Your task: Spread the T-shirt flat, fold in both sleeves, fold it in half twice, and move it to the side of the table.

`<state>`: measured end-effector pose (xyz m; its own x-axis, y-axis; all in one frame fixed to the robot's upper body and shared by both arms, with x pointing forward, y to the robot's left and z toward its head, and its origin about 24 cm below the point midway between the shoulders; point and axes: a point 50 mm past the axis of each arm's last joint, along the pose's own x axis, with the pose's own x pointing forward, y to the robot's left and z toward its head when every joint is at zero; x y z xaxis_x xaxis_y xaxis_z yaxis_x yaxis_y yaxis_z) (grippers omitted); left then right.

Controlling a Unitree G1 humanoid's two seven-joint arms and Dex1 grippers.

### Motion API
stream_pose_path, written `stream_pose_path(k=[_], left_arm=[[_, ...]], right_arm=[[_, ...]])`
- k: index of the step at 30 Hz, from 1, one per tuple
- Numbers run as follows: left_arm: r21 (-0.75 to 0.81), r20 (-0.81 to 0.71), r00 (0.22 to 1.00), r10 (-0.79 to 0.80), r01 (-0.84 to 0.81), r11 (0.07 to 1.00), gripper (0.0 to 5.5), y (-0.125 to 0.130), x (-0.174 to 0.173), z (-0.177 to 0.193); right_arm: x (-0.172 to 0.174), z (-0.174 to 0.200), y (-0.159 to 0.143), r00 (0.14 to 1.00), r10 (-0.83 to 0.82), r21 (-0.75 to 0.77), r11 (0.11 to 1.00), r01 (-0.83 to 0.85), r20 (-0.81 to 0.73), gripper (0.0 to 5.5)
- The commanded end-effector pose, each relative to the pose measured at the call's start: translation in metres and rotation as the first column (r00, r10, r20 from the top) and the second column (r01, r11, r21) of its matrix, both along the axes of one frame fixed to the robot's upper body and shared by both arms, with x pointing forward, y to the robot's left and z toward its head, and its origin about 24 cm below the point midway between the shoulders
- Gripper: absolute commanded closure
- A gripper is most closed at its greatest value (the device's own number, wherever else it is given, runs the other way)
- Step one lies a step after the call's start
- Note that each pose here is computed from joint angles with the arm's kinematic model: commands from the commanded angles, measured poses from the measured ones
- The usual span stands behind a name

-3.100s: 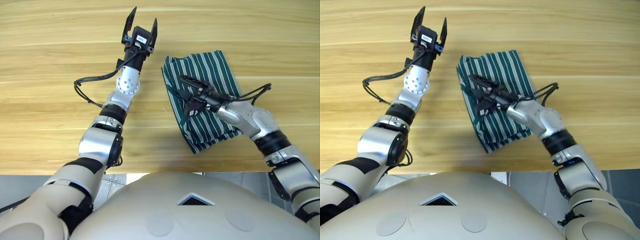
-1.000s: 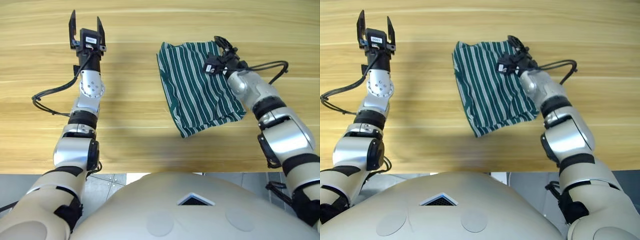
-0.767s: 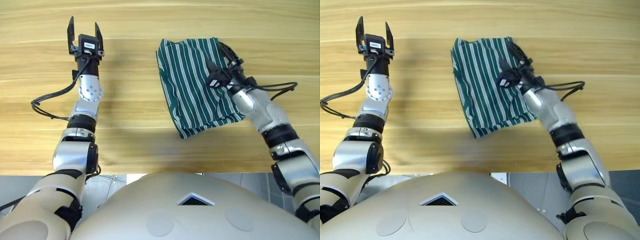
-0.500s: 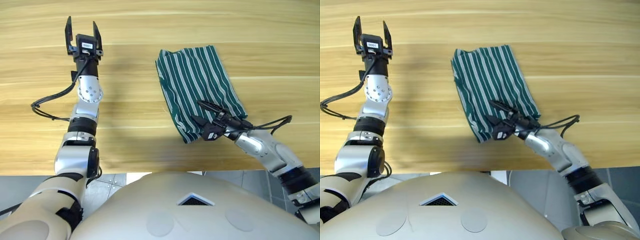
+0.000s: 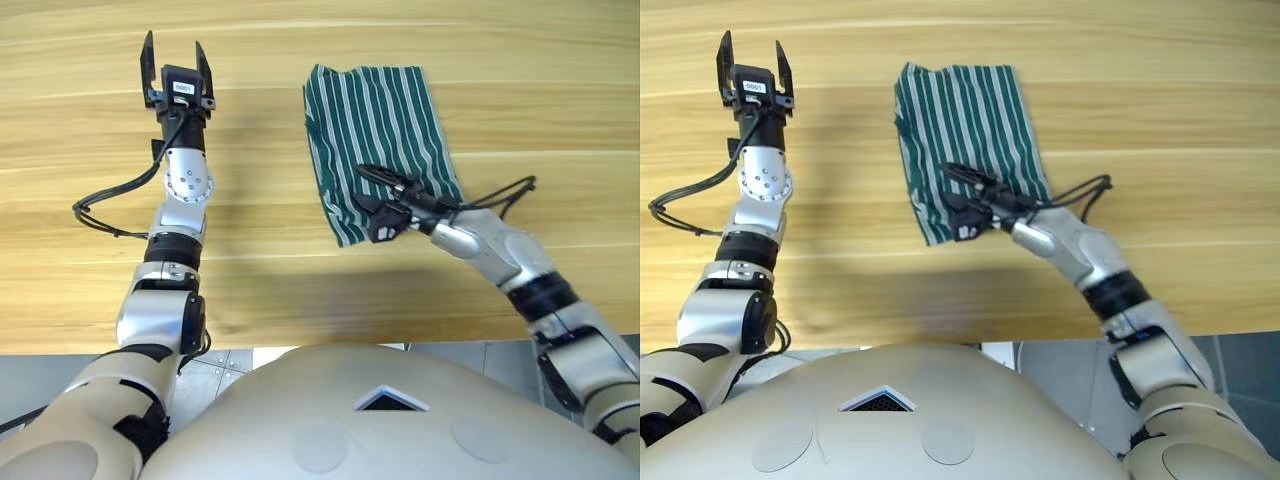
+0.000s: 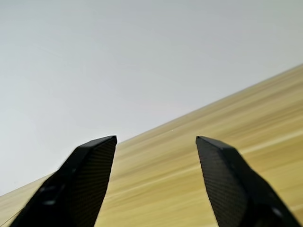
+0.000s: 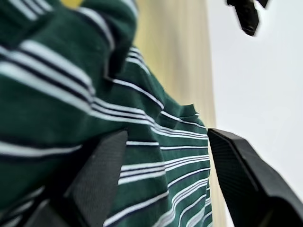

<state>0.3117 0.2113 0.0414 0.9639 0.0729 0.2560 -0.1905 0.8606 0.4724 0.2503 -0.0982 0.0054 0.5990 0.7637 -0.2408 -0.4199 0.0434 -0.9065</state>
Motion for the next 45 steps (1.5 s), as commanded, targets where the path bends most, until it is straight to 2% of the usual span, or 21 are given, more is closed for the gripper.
stream_pose_path(k=[1, 5, 7, 8, 10, 12, 15, 16, 17, 19, 22, 26, 30, 39, 45], left_arm=[[0.042, 0.032, 0.999, 0.011, -0.013, 0.999, 2.39, 0.012, 0.005, 0.012], [0.082, 0.056, 0.998, -0.023, 0.019, 0.996, 2.39, 0.015, 0.003, 0.018], [0.112, 0.099, 0.991, -0.095, 0.084, 0.99, 2.39, 0.016, -0.003, 0.027], [0.157, 0.117, 0.979, -0.168, 0.149, 0.976, 2.39, 0.016, -0.009, 0.032], [0.289, 0.091, 0.93, -0.357, 0.319, 0.903, 2.39, 0.013, -0.026, 0.036], [0.415, -0.05, 0.856, -0.514, 0.486, 0.769, 2.39, 0.009, -0.044, 0.026], [0.497, -0.303, 0.759, -0.576, 0.641, 0.584, 2.39, 0.015, -0.065, 0.005], [0.518, -0.443, 0.703, -0.557, 0.707, 0.481, 2.39, 0.021, -0.076, -0.007], [0.524, -0.552, 0.65, -0.523, 0.758, 0.389, 2.39, 0.026, -0.087, -0.017], [0.49, -0.695, 0.543, -0.472, 0.838, 0.242, 2.39, 0.032, -0.107, -0.03], [0.419, -0.777, 0.417, -0.471, 0.902, 0.107, 2.39, 0.028, -0.129, -0.034], [0.338, -0.827, 0.285, -0.484, 0.941, -0.024, 2.39, 0.015, -0.141, -0.034], [0.345, -0.793, 0.244, -0.559, 0.935, -0.081, 2.39, -0.01, -0.13, -0.037], [0.484, -0.66, 0.356, -0.661, 0.875, -0.012, 2.39, -0.055, -0.078, -0.044], [0.523, -0.633, 0.38, -0.675, 0.852, -0.011, 2.39, -0.059, -0.071, -0.046]], right_arm=[[0.003, -0.02, 0.028, 0.996, -0.076, 0.023, 0.997, 0.078, -0.053, 2.38], [0.004, -0.003, 0.032, 0.995, -0.097, 0.112, 0.989, 0.093, 0.031, 2.38], [-0.002, 0.025, 0.021, 0.991, -0.08, 0.224, 0.973, 0.054, 0.107, 2.38], [-0.009, 0.048, 0.013, 0.99, -0.075, 0.329, 0.944, 0.032, 0.121, 2.38], [-0.021, 0.095, -0.011, 0.981, -0.079, 0.498, 0.867, -0.021, 0.178, 2.38], [-0.021, 0.127, -0.044, 0.959, -0.148, 0.548, 0.837, -0.01, 0.243, 2.38], [-0.012, 0.139, -0.095, 0.916, -0.275, 0.45, 0.885, 0.123, 0.292, 2.38], [-0.009, 0.122, -0.122, 0.895, -0.324, 0.264, 0.932, 0.247, 0.306, 2.38], [-0.011, 0.106, -0.145, 0.888, -0.338, 0.076, 0.94, 0.332, 0.313, 2.38], [-0.03, 0.066, -0.176, 0.914, -0.332, -0.226, 0.896, 0.383, 0.233, 2.38], [-0.073, 0.026, -0.167, 0.958, -0.287, -0.344, 0.9, 0.268, -0.004, 2.38], [-0.101, 0.007, -0.131, 0.973, -0.163, -0.314, 0.944, 0.107, -0.161, 2.38], [-0.105, 0.0, -0.121, 0.97, -0.117, -0.335, 0.941, 0.039, -0.214, 2.38], [-0.09, -0.014, -0.119, 0.97, -0.067, -0.364, 0.931, -0.023, -0.234, 2.38], [-0.083, -0.02, -0.117, 0.972, -0.048, -0.36, 0.932, -0.04, -0.232, 2.38]])
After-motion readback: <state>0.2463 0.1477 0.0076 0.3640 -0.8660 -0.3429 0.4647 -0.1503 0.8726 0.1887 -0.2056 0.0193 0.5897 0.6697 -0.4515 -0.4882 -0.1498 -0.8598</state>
